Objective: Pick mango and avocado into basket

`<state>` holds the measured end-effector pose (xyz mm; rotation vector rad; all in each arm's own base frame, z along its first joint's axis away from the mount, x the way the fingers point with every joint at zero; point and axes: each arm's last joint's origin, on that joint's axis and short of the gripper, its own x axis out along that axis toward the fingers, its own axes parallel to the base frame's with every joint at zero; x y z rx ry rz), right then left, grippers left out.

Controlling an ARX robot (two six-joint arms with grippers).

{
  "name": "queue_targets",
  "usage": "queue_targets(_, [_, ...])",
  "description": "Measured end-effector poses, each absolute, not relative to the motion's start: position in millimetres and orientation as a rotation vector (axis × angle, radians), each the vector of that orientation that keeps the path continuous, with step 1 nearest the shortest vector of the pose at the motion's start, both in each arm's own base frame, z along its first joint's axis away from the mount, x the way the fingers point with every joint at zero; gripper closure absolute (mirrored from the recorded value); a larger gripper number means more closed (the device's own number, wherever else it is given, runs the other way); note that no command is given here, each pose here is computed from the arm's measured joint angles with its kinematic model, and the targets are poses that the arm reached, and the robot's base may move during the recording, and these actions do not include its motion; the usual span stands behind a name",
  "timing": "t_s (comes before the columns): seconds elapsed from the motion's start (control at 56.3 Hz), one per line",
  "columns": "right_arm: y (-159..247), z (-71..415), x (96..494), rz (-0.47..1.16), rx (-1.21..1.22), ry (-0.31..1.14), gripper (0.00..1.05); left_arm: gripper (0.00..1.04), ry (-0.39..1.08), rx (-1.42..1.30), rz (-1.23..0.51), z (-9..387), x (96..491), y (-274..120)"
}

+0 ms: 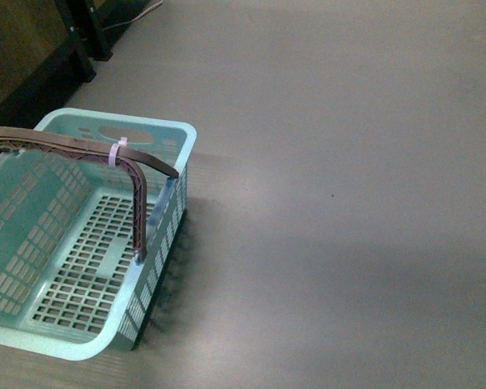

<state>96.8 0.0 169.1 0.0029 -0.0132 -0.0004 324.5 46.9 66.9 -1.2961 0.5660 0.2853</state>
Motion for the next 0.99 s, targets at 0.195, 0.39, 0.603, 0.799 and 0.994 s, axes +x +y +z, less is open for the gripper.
queue_targets(0.195, [0,169,97,0.000,0.002,-0.013,0.09,0.09,0.574,-1.301,0.223,55,362,25])
queue_targets(0.39, [0,169,97,0.000,0.002,-0.014,0.09,0.09,0.589,-1.300,0.210,40,384,10])
queue_targets(0.603, [0,169,97,0.000,0.002,-0.014,0.09,0.39,0.585,-1.290,0.239,28,399,5])
queue_targets(0.799, [0,169,97,0.000,0.002,-0.014,0.09,0.70,0.580,-1.320,0.271,26,400,5])
queue_targets(0.994, [0,169,97,0.000,0.002,-0.013,0.09,0.77,0.574,-1.355,0.263,31,389,3])
